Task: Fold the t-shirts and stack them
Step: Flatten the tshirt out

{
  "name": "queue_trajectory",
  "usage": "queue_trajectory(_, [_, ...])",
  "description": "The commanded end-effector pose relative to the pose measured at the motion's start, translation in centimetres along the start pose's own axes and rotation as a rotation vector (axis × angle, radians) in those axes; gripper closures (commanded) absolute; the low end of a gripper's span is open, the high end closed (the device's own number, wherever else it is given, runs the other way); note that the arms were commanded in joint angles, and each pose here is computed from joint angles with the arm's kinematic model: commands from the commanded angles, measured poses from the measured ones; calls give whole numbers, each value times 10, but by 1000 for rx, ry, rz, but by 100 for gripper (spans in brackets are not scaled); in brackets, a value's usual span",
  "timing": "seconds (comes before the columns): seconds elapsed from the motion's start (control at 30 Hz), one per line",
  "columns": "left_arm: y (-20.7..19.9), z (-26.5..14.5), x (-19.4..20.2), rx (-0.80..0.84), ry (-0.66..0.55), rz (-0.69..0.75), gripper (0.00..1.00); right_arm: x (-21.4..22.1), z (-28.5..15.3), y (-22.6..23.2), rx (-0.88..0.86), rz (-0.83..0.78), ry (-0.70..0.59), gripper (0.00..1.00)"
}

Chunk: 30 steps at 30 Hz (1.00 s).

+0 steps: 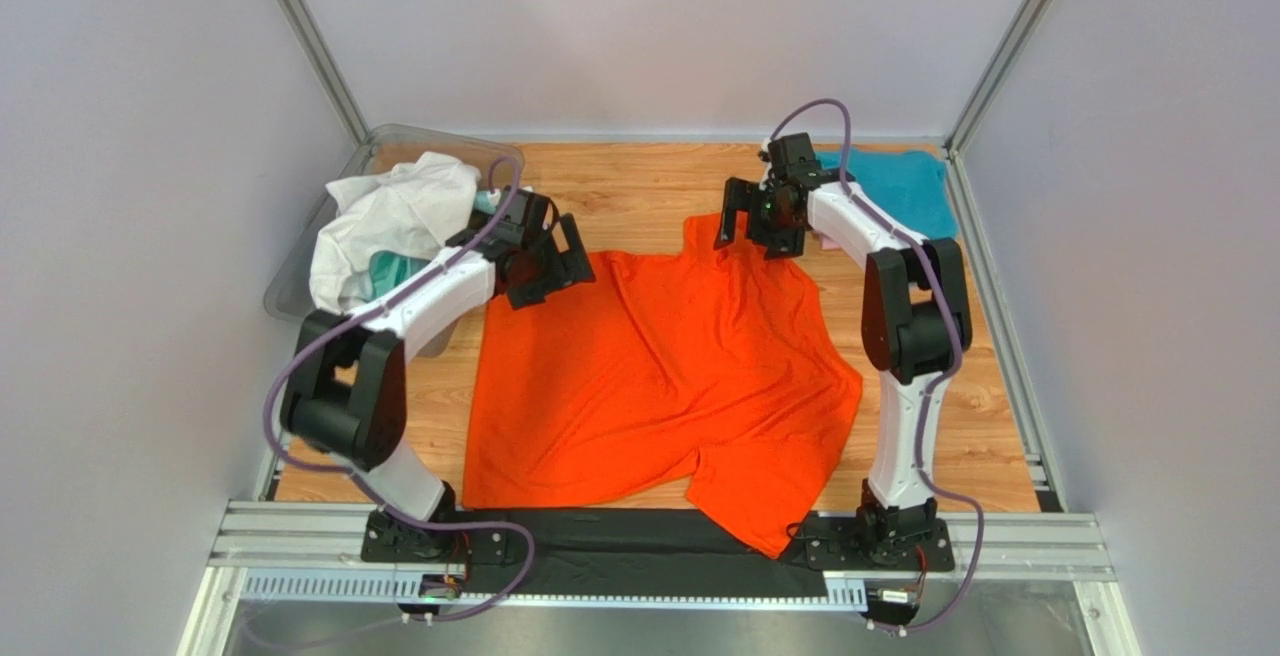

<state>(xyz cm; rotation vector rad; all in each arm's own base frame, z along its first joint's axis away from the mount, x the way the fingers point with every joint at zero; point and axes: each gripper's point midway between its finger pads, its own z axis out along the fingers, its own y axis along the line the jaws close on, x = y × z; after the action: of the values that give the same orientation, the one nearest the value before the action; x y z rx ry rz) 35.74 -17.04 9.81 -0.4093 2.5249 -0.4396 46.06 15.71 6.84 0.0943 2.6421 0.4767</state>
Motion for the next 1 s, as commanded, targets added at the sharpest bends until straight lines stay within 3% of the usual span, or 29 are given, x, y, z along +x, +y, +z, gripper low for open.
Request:
queue_trajectory(0.0, [-12, 25, -16, 55, 5, 48, 0, -24, 13, 6, -13, -36, -33, 0])
queue_trajectory(0.33, [14, 86, -10, -12, 105, 11, 1, -17, 55, -47, 97, 4, 29, 0])
queue_trajectory(0.73, [25, 87, -19, -72, 95, 14, 1, -26, 39, -95, 206, 41, 24, 0])
queue_trajectory(0.97, [9, 75, -23, -5, 100, 22, 1, -46, 7, -67, 122, 5, -33, 0])
